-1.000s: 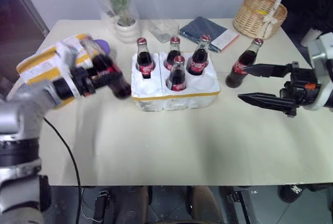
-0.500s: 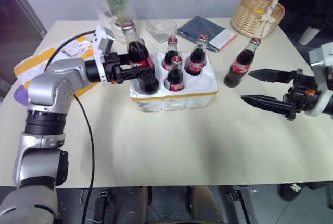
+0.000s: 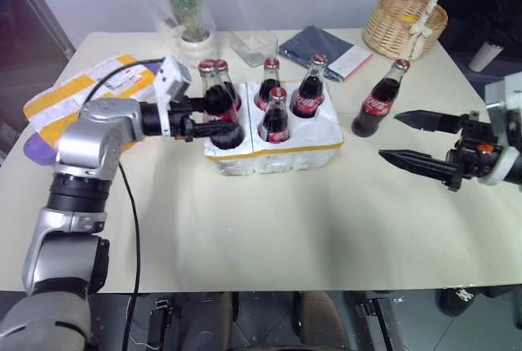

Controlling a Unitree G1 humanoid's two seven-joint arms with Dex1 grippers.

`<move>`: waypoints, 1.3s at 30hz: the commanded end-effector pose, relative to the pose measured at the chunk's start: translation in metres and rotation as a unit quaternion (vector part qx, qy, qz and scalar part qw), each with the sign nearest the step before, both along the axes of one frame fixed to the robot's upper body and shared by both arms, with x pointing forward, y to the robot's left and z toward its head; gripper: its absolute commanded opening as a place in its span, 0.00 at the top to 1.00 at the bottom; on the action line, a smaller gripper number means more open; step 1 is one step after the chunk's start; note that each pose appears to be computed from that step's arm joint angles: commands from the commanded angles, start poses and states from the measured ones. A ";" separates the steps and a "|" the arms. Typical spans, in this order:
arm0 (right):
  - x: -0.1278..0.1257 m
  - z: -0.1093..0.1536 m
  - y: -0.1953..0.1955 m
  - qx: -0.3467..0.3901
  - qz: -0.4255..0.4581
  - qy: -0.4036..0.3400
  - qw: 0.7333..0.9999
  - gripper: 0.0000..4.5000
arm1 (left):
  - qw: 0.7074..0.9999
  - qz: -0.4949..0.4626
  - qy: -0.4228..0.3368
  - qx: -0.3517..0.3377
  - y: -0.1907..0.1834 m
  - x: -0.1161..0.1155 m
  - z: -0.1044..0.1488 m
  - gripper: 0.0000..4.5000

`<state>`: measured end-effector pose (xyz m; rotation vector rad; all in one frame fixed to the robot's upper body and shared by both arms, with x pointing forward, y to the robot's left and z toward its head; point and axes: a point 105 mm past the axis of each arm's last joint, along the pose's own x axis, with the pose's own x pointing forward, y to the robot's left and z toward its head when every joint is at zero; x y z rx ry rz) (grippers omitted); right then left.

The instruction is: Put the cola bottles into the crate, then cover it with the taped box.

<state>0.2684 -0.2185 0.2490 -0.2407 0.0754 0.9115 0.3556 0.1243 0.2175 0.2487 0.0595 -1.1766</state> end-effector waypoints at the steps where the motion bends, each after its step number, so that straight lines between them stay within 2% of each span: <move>1: 0.011 0.002 -0.005 -0.019 -0.032 -0.032 0.999 0.00 | 1.000 -0.006 -0.010 0.024 -0.010 -0.002 -0.014 0.40; 3: 0.019 -0.006 -0.008 -0.038 -0.055 -0.042 0.997 0.00 | 0.999 0.012 -0.017 0.034 -0.007 0.002 -0.020 0.17; 5: 0.027 -0.013 -0.009 -0.038 -0.076 -0.044 0.995 0.00 | 0.998 0.024 -0.031 0.041 -0.002 0.001 -0.020 0.01; 9: 0.040 -0.021 -0.013 -0.033 -0.117 -0.049 0.991 0.00 | 0.999 0.033 -0.038 0.013 0.010 -0.010 -0.003 0.01; 15: 0.071 -0.021 -0.034 -0.001 -0.211 -0.060 0.976 0.00 | 0.993 -0.068 0.005 -0.093 0.021 -0.076 0.059 0.01; 17: 0.081 -0.020 -0.036 0.013 -0.227 -0.062 0.972 0.00 | 0.988 -0.110 0.021 -0.105 0.017 -0.098 0.073 0.01; 19: 0.091 -0.021 -0.037 0.024 -0.236 -0.058 0.970 0.00 | 0.986 -0.132 0.027 -0.102 0.010 -0.109 0.079 0.01; 27: 0.133 -0.041 -0.051 0.045 -0.304 -0.028 0.951 0.00 | 0.987 -0.143 0.000 -0.073 -0.018 -0.103 0.076 0.01; 39: 0.157 -0.045 -0.041 0.112 -0.304 0.000 0.946 0.00 | 0.987 -0.149 -0.001 -0.063 -0.021 -0.103 0.072 0.01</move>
